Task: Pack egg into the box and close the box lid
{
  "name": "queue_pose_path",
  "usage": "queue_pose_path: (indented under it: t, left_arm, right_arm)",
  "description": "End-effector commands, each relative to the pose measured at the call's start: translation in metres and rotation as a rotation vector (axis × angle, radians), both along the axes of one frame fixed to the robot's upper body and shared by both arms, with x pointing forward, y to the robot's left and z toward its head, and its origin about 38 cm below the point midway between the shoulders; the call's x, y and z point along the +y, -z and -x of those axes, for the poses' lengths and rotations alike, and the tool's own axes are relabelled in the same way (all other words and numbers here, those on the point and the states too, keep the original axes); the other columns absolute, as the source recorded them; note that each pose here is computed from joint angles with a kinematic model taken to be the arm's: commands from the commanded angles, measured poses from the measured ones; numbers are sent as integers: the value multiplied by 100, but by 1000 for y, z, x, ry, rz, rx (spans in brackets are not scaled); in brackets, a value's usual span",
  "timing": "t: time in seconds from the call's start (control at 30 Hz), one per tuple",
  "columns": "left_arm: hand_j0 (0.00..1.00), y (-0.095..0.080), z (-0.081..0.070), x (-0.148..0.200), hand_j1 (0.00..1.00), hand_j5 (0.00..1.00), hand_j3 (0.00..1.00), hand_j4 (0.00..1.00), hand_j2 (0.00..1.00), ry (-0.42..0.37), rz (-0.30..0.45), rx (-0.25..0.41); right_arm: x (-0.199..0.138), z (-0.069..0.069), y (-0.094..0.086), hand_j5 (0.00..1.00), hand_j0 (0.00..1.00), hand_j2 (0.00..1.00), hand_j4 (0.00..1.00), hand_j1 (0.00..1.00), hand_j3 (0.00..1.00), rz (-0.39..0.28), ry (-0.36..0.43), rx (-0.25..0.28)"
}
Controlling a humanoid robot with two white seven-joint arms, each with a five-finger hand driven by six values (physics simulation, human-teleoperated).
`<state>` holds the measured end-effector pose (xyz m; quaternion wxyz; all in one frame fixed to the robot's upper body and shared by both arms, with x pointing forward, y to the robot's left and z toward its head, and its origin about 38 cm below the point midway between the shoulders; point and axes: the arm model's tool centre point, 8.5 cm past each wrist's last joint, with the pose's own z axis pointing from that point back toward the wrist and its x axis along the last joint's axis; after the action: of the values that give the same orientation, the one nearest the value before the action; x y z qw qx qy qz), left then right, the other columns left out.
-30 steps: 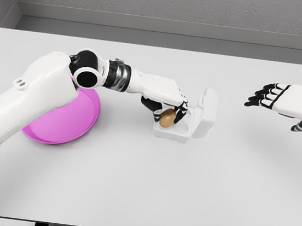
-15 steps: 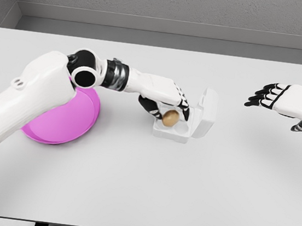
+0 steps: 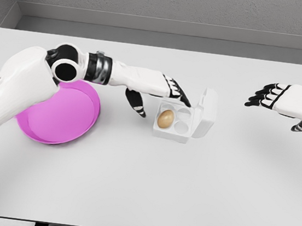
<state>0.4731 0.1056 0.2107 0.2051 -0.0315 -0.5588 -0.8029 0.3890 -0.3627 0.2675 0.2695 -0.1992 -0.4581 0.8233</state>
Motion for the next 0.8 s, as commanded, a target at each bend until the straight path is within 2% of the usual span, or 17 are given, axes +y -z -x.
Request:
queue_pose_path:
  t: [0.0, 0.03, 0.13, 0.27, 0.33, 0.43, 0.47, 0.5, 0.63, 0.77]
  left_arm:
    - [100, -4, -2, 23, 100, 100, 100, 100, 100, -35, 3, 9]
    - [100, 0, -4, 40, 100, 100, 100, 100, 100, -66, -12, 16]
    - [100, -8, -10, 78, 100, 100, 100, 100, 100, -135, -35, -2]
    - [100, -11, -12, 103, 100, 100, 100, 100, 100, -186, -39, -8]
    - [100, -12, -12, 106, 100, 100, 100, 100, 100, -191, -38, -11]
    - [100, -12, -12, 110, 100, 100, 100, 100, 100, -199, -43, -10]
    - [100, -13, -12, 110, 100, 100, 100, 100, 100, -199, -40, -10]
    - [100, -13, -12, 112, 100, 100, 100, 100, 100, -201, -41, -10]
    - [100, -13, -12, 113, 100, 100, 100, 100, 100, -204, -41, -9]
    - [100, -11, -11, 114, 100, 100, 100, 100, 100, -205, -42, -5]
  right_arm:
    - [0, 0, -1, 100, 100, 100, 100, 100, 100, -5, 3, 1]
    - [0, 0, -1, 100, 100, 100, 100, 100, 100, -3, 2, 0]
    - [0, 0, -1, 100, 100, 100, 100, 100, 100, -3, 3, -1]
    - [0, 0, -1, 100, 100, 100, 100, 100, 100, -5, 3, -1]
    - [0, 0, -1, 100, 100, 100, 100, 100, 100, -4, 2, 0]
    - [6, 1, 11, 100, 100, 100, 100, 100, 100, -4, -11, 23]
    - [20, 0, 29, 100, 100, 100, 100, 100, 100, -6, -39, 51]
    - [26, 1, 39, 100, 100, 100, 100, 100, 100, 14, -52, 60]
    - [45, -4, 48, 100, 100, 100, 100, 100, 100, 0, -80, 47]
    - [48, -5, 52, 100, 100, 100, 100, 100, 100, -4, -82, 50]
